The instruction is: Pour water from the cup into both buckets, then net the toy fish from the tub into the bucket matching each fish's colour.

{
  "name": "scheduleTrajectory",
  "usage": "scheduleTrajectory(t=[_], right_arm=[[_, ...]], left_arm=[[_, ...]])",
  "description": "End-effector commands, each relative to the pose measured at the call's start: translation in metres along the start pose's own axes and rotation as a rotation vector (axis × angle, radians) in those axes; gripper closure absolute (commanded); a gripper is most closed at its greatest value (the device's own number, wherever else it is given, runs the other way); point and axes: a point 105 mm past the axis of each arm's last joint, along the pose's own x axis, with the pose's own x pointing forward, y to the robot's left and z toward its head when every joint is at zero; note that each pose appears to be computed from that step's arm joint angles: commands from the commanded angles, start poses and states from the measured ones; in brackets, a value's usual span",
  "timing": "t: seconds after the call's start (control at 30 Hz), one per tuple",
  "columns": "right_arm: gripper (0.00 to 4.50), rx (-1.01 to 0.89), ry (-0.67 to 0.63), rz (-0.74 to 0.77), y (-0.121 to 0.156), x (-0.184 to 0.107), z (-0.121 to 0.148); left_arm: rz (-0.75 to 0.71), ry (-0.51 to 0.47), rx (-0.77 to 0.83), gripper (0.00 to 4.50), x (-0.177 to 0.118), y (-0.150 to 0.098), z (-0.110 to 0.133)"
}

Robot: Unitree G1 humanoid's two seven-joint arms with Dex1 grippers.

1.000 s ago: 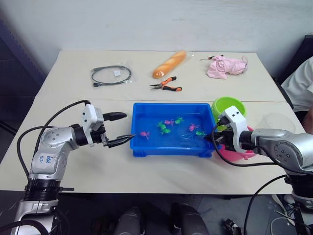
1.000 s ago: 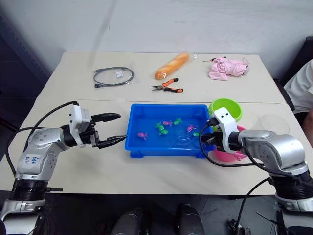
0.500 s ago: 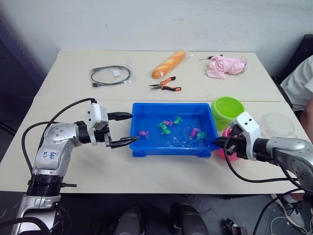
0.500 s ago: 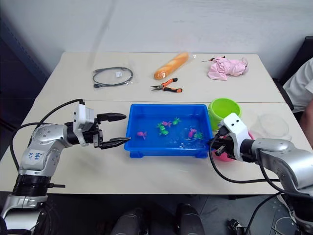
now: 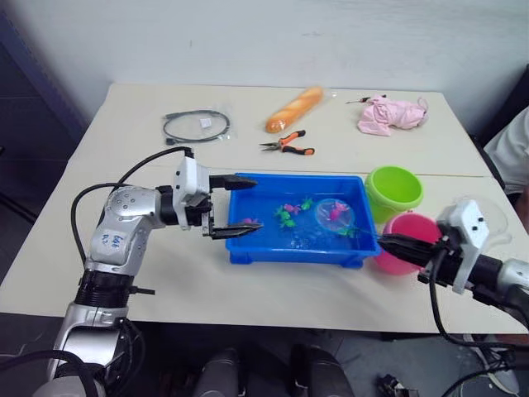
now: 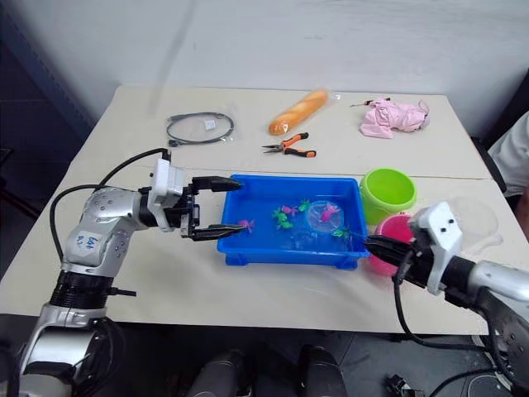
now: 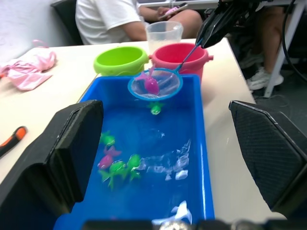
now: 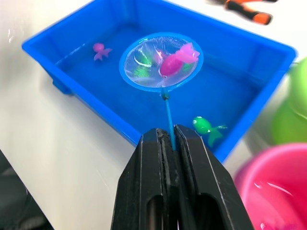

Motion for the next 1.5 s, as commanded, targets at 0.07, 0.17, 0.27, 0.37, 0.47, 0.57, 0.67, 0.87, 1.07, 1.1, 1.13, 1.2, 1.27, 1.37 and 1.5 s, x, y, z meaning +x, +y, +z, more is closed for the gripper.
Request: scheduleTrajectory(t=[0.07, 0.17, 0.27, 0.37, 0.47, 0.57, 0.67, 0.87, 1.07, 1.1, 1.13, 1.2, 1.27, 1.37, 1.5], right_arm=[[4.5, -0.082, -0.081, -0.106, 0.001, -0.034, 0.016], [4.5, -0.103, -0.084, -0.187, -0.001, -0.053, 0.014], [4.5, -0.136, -0.053, -0.339, -0.014, -0.08, 0.008], [4.5, -0.195, -0.022, -0.482, -0.024, -0.1, 0.001], [4.5, -0.271, 0.019, -0.516, -0.023, -0.102, -0.007], [4.5, -0.374, 0.055, -0.624, -0.032, -0.107, -0.016], [4.5, -0.443, 0.056, -0.686, -0.037, -0.11, -0.018], [4.5, -0.731, 0.167, -0.713, -0.038, -0.101, -0.03], [4.5, -1.108, 0.2, -0.656, -0.027, -0.083, -0.029], [4.5, -1.186, 0.2, -0.638, -0.024, -0.08, -0.027], [4.5, -1.241, 0.233, -0.639, -0.024, -0.08, -0.031], [4.5, -1.285, 0.26, -0.644, -0.026, -0.081, -0.036], [4.5, -1.32, 0.289, -0.642, -0.028, -0.081, -0.04], [4.5, -1.374, 0.298, -0.63, -0.028, -0.077, -0.042], [4.5, -1.453, 0.256, -0.697, -0.029, -0.072, -0.034]], left_arm=[[-0.095, -0.059, -0.005, 0.02, 0.017, -0.01, 0.014], [-0.114, -0.084, -0.015, 0.02, 0.026, -0.01, 0.017], [-0.124, -0.117, -0.02, 0.02, 0.036, -0.01, 0.02], [-0.125, -0.141, -0.035, 0.02, 0.041, -0.011, 0.02], [-0.123, -0.147, -0.04, 0.02, 0.043, -0.01, 0.019], [-0.098, -0.138, -0.049, 0.02, 0.043, -0.008, 0.014], [-0.057, -0.138, -0.048, 0.02, 0.041, -0.003, 0.013], [-0.06, -0.137, -0.042, 0.02, 0.044, -0.007, 0.011], [-0.033, -0.138, -0.033, 0.02, 0.044, -0.007, 0.011], [-0.032, -0.138, -0.033, 0.02, 0.044, -0.006, 0.011], [-0.029, -0.138, -0.032, 0.02, 0.044, -0.007, 0.011], [-0.018, -0.132, -0.032, 0.02, 0.043, -0.006, 0.01], [-0.009, -0.121, -0.03, 0.02, 0.041, -0.006, 0.008], [0.008, -0.112, -0.031, 0.02, 0.039, -0.005, 0.005], [0.018, -0.109, -0.032, 0.02, 0.039, -0.007, 0.002]])
